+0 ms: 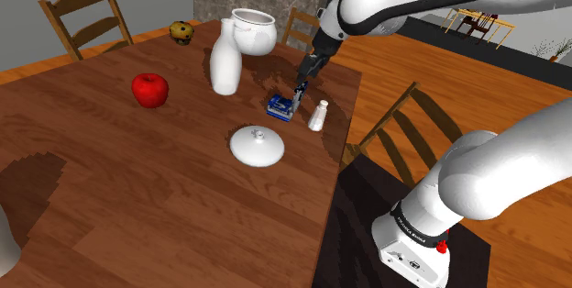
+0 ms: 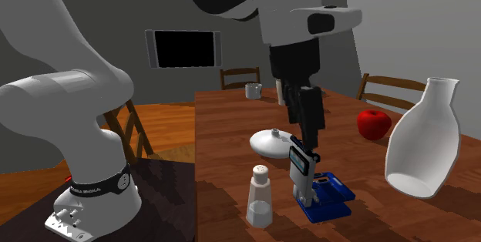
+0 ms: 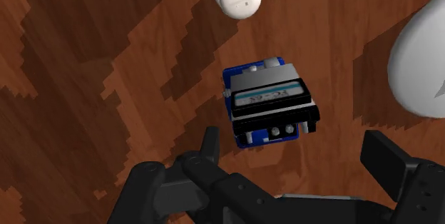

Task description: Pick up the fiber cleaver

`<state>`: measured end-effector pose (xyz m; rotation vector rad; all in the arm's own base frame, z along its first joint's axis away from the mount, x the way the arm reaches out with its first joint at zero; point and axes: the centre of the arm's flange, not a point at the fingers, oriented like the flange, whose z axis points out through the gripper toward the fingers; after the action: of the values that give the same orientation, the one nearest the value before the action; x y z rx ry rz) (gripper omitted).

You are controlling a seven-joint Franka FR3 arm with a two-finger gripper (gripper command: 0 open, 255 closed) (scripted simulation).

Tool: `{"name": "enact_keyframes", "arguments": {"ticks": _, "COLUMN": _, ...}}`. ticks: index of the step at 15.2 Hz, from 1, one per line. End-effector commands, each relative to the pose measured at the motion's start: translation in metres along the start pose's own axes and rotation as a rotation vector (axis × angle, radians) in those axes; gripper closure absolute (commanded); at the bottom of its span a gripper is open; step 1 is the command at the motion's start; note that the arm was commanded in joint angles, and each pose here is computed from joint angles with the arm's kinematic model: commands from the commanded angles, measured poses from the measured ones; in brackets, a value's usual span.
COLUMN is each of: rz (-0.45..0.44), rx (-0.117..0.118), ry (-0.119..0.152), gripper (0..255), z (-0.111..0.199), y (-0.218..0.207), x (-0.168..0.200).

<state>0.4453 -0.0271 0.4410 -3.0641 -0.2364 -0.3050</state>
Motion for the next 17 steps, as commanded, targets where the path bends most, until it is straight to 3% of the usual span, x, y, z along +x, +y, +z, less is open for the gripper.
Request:
{"name": "enact_keyframes", "arguments": {"ticks": 1, "rz": -0.003, "rx": -0.004, "ry": 0.013, "gripper": 0, "z": 0.009, "y": 0.003, "x": 0.005}}
{"name": "enact_keyframes", "arguments": {"ticks": 9, "rz": -0.003, "rx": -0.004, "ry": 0.013, "gripper": 0, "z": 0.043, "y": 0.005, "x": -0.002}}
{"name": "enact_keyframes", "arguments": {"ticks": 10, "rz": -0.003, "rx": -0.004, "ry": 0.013, "gripper": 255, "z": 0.044, "y": 0.004, "x": -0.003}}
{"name": "enact_keyframes", "arguments": {"ticks": 17, "rz": -0.003, "rx": -0.004, "ry": 0.012, "gripper": 255, "z": 0.044, "y": 0.003, "x": -0.003}}
